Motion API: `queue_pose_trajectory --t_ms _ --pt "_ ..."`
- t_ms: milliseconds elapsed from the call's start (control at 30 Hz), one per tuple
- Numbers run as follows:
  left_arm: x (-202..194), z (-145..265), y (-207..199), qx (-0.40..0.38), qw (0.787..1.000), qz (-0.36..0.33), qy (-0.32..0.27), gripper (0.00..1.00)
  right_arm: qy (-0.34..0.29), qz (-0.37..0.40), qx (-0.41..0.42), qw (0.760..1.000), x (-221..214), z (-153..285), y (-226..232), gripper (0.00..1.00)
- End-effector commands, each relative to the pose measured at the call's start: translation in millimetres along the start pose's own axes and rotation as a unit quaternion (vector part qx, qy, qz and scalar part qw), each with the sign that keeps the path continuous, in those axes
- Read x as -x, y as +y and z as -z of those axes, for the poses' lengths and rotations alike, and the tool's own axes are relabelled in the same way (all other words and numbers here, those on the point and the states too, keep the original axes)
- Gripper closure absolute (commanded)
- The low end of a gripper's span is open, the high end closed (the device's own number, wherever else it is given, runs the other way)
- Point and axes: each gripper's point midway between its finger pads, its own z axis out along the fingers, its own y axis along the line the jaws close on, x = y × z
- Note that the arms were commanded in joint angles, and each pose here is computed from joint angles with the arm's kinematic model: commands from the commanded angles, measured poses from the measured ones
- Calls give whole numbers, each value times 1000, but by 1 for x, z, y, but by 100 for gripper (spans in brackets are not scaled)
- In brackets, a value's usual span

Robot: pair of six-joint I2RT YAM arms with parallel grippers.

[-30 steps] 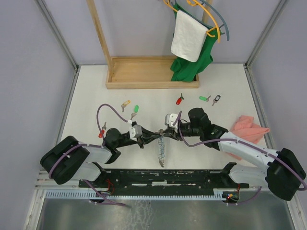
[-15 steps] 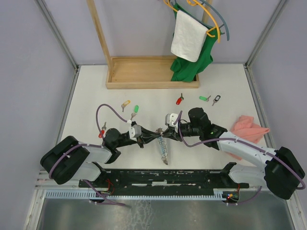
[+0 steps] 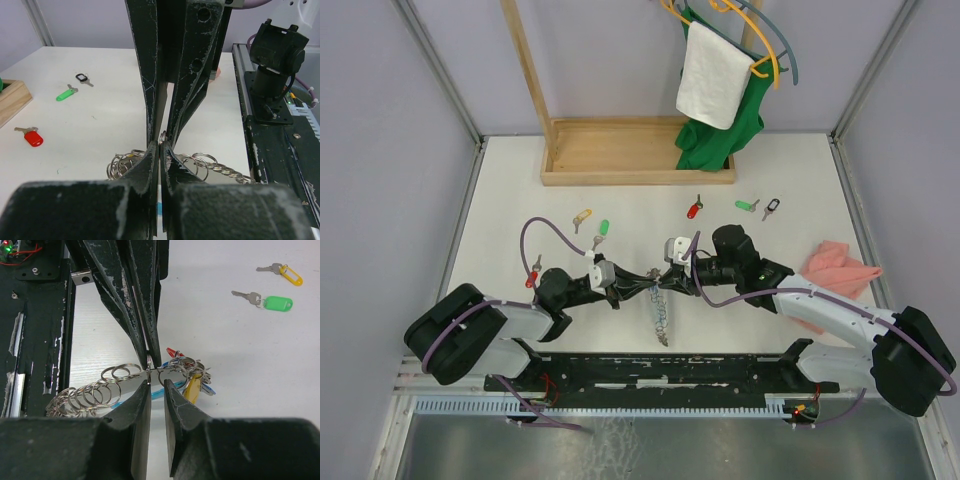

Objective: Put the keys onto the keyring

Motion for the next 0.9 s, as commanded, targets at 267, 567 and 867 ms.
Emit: queue_pose_trajectory --t_ms 267,567,867 --pt "23 -2 10 22 999 -28 -41 97 -39 11 26 999 28 2 7 71" --pt "24 -1 9 20 999 -29 -41 97 -38 8 30 999 29 3 9 70" --pt "24 -3 2 -1 999 -27 -41 97 -51 9 23 998 38 -3 0 79"
